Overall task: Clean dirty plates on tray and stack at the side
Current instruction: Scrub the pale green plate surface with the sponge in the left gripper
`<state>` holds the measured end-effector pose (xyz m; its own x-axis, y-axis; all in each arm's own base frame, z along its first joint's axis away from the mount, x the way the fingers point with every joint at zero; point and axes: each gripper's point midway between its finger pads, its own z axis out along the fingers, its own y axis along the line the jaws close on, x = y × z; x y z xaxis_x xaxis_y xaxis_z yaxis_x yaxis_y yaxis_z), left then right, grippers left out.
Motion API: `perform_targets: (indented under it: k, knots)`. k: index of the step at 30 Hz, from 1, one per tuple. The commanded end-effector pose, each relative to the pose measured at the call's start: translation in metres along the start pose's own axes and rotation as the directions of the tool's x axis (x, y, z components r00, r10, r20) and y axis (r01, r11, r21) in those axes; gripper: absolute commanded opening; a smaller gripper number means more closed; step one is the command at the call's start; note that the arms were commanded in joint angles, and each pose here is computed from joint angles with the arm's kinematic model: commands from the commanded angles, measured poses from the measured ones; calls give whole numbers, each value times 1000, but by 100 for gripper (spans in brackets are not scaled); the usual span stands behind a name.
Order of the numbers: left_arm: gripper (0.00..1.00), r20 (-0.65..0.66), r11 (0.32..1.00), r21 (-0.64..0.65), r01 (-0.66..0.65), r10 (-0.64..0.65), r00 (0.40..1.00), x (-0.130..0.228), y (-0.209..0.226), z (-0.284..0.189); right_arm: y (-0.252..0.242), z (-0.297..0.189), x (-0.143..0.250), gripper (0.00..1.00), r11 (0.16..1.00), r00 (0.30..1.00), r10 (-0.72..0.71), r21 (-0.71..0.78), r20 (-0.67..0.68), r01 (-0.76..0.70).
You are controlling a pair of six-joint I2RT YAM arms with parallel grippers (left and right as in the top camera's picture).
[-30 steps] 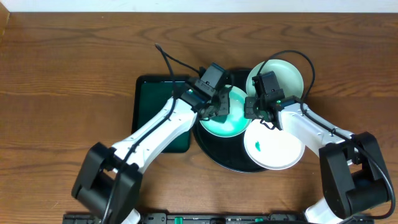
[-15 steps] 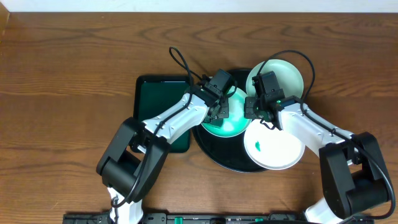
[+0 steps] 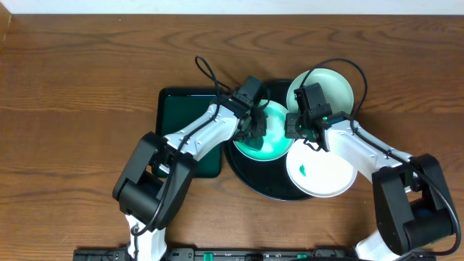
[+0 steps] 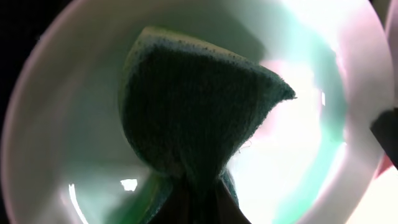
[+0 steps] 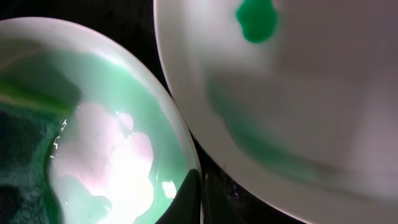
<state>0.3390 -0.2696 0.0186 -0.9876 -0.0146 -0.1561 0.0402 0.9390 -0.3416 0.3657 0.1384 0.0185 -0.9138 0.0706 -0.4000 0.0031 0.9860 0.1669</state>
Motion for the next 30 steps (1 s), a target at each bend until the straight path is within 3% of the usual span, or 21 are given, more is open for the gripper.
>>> perform_targets:
  k: [1,14,23,30]
  knots:
    - [7,-175,986,167,-6,35,984,36,-32,11,5,3,4,1,1000,1000,-11,-21,-16,10]
    - [7,39,966,250,-62,54,998,-3,-55,-71,6,3,5,1,1000,1000,-11,-28,-18,10]
    - [7,181,1000,-17,-25,27,983,-23,-7,-75,6,3,5,1,1000,1000,-11,-28,-18,10]
    - [7,142,995,-96,-7,21,990,-15,14,-50,6,3,5,1,1000,1000,-11,-28,-18,10]
